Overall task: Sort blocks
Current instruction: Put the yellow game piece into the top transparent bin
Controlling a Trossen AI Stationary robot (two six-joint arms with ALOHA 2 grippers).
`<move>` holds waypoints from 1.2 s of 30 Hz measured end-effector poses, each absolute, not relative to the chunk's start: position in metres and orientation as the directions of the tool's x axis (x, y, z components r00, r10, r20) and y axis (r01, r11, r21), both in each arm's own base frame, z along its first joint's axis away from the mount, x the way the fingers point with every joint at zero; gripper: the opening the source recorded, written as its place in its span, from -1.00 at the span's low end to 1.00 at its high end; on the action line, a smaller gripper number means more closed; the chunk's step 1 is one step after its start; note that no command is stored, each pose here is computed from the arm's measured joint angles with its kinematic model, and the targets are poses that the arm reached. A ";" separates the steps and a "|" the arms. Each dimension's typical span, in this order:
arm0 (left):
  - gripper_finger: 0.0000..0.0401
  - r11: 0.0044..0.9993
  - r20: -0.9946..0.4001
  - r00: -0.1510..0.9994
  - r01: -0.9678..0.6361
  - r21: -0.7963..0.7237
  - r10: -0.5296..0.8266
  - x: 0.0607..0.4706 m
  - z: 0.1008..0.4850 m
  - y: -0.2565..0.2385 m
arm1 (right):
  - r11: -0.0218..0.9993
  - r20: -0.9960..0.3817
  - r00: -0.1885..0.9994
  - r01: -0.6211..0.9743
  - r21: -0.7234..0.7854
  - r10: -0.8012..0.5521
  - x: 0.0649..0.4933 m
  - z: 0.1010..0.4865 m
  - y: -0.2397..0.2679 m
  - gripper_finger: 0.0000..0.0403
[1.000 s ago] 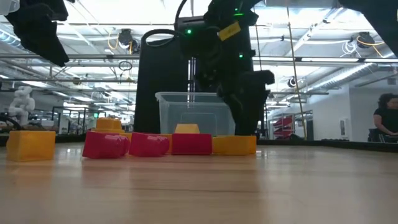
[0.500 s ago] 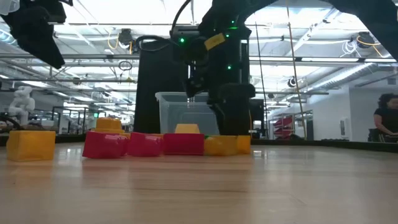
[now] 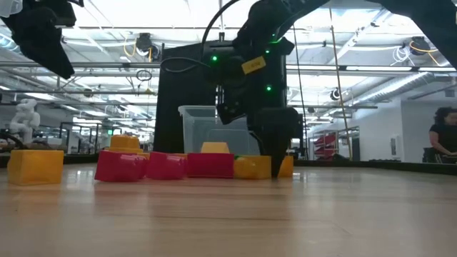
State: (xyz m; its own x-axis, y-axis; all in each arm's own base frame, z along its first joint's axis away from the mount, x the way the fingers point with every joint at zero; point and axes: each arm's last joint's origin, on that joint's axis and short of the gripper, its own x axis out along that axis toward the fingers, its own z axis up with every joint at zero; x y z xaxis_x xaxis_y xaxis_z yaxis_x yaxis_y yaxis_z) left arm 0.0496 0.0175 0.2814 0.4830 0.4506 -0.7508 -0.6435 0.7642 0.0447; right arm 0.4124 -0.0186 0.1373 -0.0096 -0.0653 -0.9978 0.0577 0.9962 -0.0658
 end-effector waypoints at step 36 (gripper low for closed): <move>0.43 0.758 -0.749 0.482 -0.651 0.041 0.455 0.050 0.282 0.018 | 0.896 -0.704 0.609 0.434 -0.091 -0.366 0.392 0.358 -0.064 0.24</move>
